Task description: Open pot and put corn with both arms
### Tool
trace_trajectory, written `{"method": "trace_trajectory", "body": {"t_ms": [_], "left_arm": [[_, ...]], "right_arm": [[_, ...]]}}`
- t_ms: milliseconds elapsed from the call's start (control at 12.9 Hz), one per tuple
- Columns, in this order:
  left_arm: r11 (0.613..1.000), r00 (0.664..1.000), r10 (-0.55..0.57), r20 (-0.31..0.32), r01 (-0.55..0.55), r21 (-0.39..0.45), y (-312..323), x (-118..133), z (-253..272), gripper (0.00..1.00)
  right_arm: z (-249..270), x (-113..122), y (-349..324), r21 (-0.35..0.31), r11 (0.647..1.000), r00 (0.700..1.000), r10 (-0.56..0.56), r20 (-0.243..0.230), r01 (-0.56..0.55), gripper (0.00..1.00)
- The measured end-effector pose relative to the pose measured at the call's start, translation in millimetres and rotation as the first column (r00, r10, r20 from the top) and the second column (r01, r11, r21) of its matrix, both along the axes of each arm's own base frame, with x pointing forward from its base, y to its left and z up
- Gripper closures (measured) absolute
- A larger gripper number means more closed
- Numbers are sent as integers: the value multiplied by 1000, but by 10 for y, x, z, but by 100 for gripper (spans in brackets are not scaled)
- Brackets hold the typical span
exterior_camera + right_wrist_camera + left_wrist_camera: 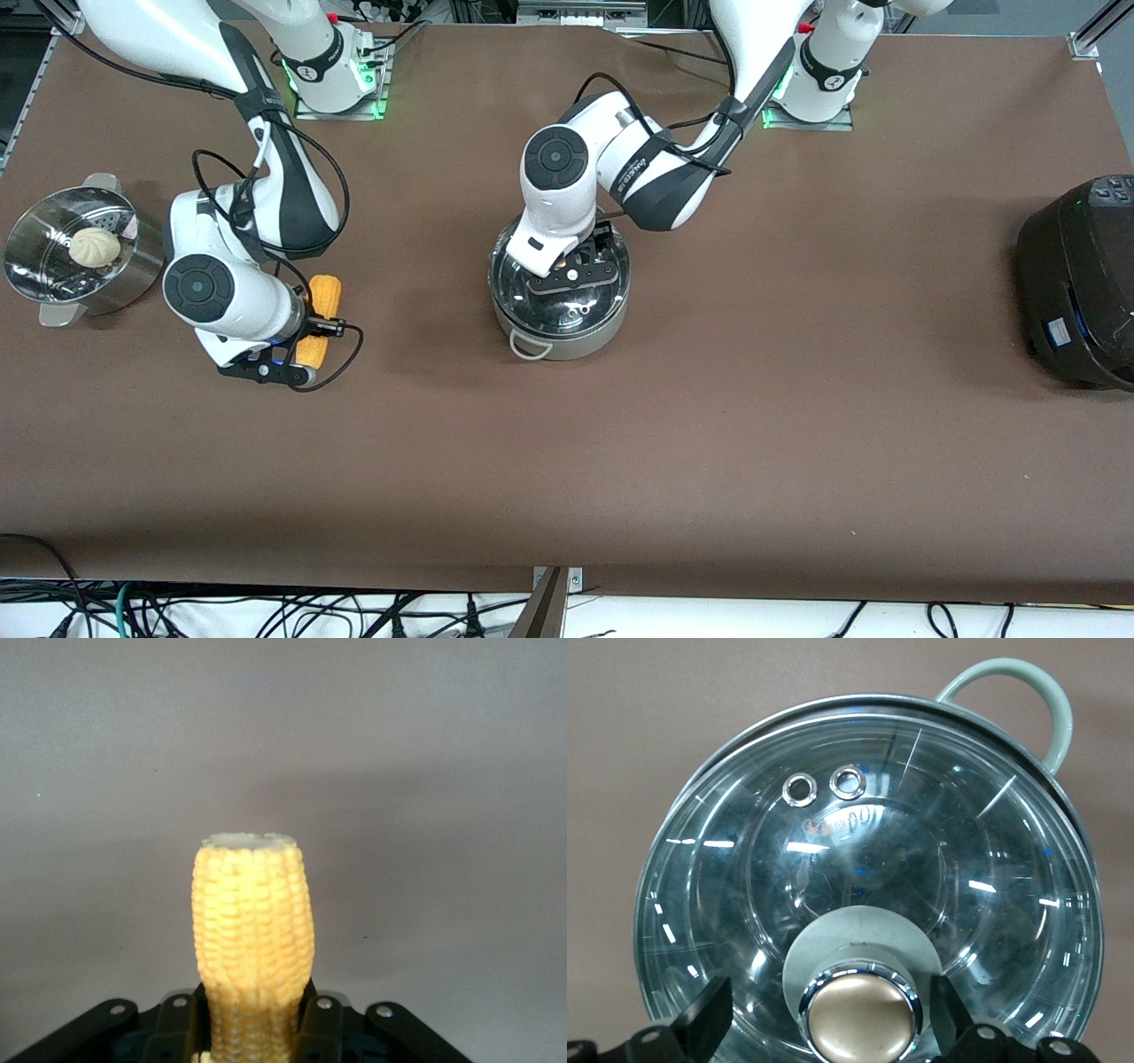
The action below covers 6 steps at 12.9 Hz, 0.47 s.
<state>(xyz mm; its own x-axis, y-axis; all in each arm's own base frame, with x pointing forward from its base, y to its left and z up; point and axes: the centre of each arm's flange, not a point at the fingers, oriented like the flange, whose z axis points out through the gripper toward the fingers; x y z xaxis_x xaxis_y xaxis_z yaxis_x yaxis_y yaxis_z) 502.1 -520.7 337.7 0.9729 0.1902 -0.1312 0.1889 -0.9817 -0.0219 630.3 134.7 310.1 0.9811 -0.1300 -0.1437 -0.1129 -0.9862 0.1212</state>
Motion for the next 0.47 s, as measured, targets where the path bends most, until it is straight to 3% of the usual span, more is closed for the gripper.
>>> {"method": "trace_trajectory", "body": {"t_ms": [310, 465], "left_arm": [[1000, 1000, -1, 8, 1, -8, -9, -2, 53, 8], [1000, 1000, -1, 14, 1, -14, -12, -3, 96, 28]], "right_arm": [[-6, -4, 48, 3, 1000, 1000, 7, -1, -7, 68], [29, 14, 65, 6, 1000, 1000, 9, 7, -9, 68]]}}
